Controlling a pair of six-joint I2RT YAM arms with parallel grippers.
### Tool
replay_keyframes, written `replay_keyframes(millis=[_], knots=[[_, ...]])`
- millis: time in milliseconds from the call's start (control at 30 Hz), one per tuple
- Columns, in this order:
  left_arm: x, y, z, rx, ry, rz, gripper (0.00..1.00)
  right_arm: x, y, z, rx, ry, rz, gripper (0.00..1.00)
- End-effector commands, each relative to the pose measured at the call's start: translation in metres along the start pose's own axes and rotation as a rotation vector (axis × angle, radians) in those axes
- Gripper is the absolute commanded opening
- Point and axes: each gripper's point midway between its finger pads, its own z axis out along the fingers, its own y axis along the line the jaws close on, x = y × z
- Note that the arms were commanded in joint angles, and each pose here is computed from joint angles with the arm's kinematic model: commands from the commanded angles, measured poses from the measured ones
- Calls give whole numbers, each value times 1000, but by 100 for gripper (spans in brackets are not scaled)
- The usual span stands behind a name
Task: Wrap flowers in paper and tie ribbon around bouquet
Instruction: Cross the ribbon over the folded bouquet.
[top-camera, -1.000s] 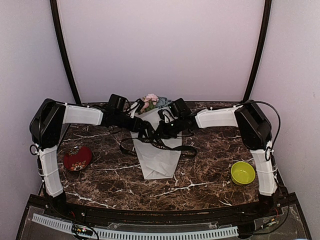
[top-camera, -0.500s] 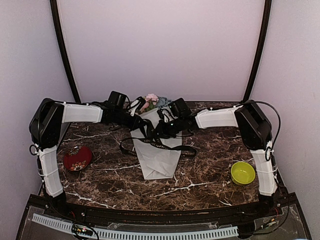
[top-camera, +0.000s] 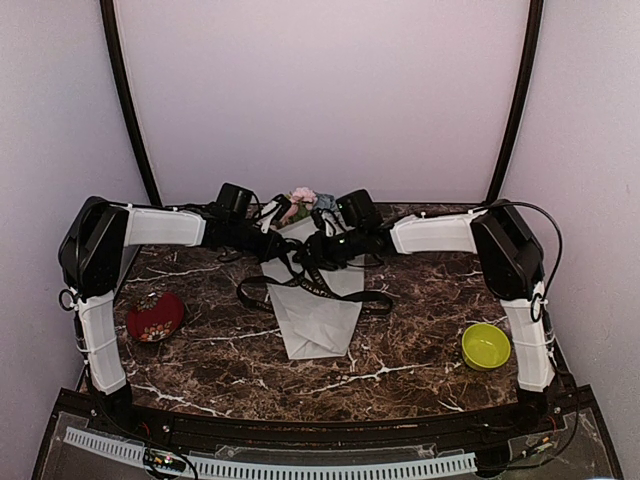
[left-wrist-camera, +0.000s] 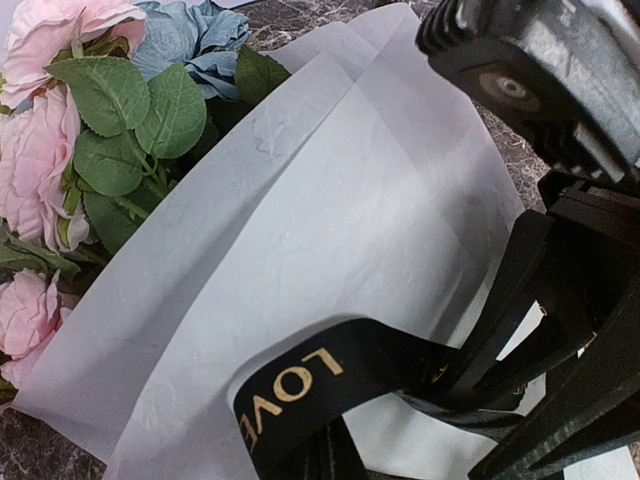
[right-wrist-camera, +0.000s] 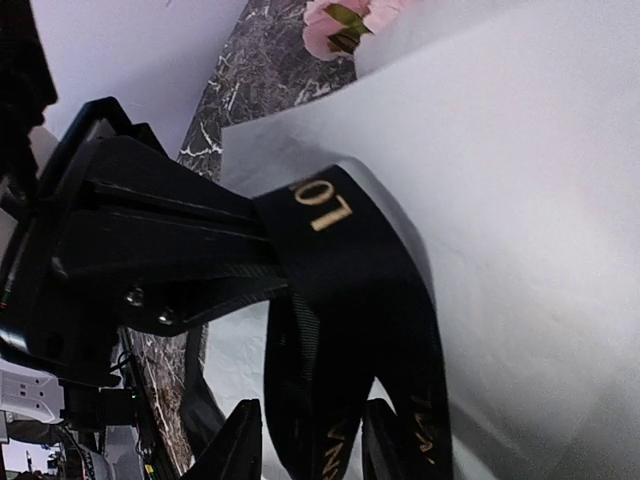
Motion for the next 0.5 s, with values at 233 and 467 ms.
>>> replay_keyframes(millis=[233,467], knots=[[-7,-7,-6,30,-21,3,0,-8,2,12,-12,-2,-9,9],[-12,-10,-8,43,-27,7,1,-2,-10,11,24,10,9,0]])
